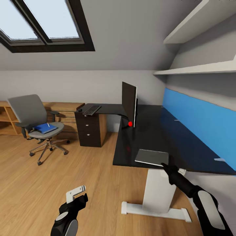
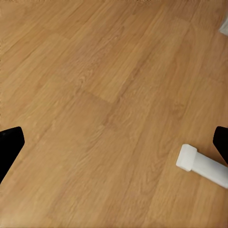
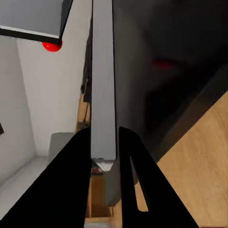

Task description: In the bedroom, organize the workspace by keeping the computer under the desk, ensuring the monitor is on the desk, placing the keyboard on the desk next to the monitor, placing the mouse on the desk next to the keyboard, moving the folder from the swivel chair onto the desk next to the mouse, stacking the notebook on top of the folder with the pen on top of the notebook, and positioning the swivel chair next to the desk.

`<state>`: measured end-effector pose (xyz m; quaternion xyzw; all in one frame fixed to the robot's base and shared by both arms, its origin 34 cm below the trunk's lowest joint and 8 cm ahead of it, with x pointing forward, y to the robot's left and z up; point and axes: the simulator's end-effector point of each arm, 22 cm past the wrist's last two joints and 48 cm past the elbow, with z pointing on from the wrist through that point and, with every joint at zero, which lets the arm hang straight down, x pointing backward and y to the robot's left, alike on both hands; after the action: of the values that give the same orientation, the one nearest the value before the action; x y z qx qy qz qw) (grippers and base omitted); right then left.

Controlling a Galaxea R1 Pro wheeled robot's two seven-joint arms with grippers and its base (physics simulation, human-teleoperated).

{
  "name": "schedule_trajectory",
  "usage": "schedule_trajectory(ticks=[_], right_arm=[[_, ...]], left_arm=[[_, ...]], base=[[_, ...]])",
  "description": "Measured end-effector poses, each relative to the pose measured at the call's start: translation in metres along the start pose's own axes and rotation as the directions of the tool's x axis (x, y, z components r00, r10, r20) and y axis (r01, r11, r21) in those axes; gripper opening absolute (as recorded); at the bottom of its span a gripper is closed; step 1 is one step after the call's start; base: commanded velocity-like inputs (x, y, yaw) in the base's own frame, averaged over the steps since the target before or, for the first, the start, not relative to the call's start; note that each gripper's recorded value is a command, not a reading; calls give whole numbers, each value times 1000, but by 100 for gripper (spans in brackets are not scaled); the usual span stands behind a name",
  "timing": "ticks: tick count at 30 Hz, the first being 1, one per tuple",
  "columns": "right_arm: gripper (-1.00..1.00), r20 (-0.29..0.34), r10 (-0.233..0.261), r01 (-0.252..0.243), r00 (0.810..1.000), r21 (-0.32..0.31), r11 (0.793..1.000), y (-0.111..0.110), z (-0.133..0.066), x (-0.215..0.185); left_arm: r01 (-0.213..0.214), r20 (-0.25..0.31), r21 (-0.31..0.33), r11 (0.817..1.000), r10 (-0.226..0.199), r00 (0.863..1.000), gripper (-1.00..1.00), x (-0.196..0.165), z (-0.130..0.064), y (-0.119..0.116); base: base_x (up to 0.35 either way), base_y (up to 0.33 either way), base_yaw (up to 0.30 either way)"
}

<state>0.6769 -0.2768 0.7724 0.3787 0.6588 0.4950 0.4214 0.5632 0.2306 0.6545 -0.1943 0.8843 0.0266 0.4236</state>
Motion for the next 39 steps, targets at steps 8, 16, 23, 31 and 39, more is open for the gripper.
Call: schedule_trajectory(ticks=[8,16,23,31,39], right_arm=[[-100,-28,9,-10,1000,-43,999,35,9,21],[-100,-32,10,-12,999,-47,999,50,10,21],[-100,-66,-4,0,998,-50,999,54,14,36],[-100,-212,-108,100,971,-47,994,61,31,107],[-100,-205,-148,144,967,-36,989,58,34,110]], left_arm=[[-2,-4,0,1000,2,1000,100,-11,-8,-3],[-21,-15,13,1000,21,1000,100,-16,-16,-13],[-25,-17,16,1000,26,1000,100,-14,-16,-15],[-40,-16,33,999,40,999,100,-9,-16,-23],[-35,-7,34,999,35,999,100,-10,-16,-24]], base=[[0,0,0],[0,0,0],[0,0,0],[0,118,0],[0,314,0]])
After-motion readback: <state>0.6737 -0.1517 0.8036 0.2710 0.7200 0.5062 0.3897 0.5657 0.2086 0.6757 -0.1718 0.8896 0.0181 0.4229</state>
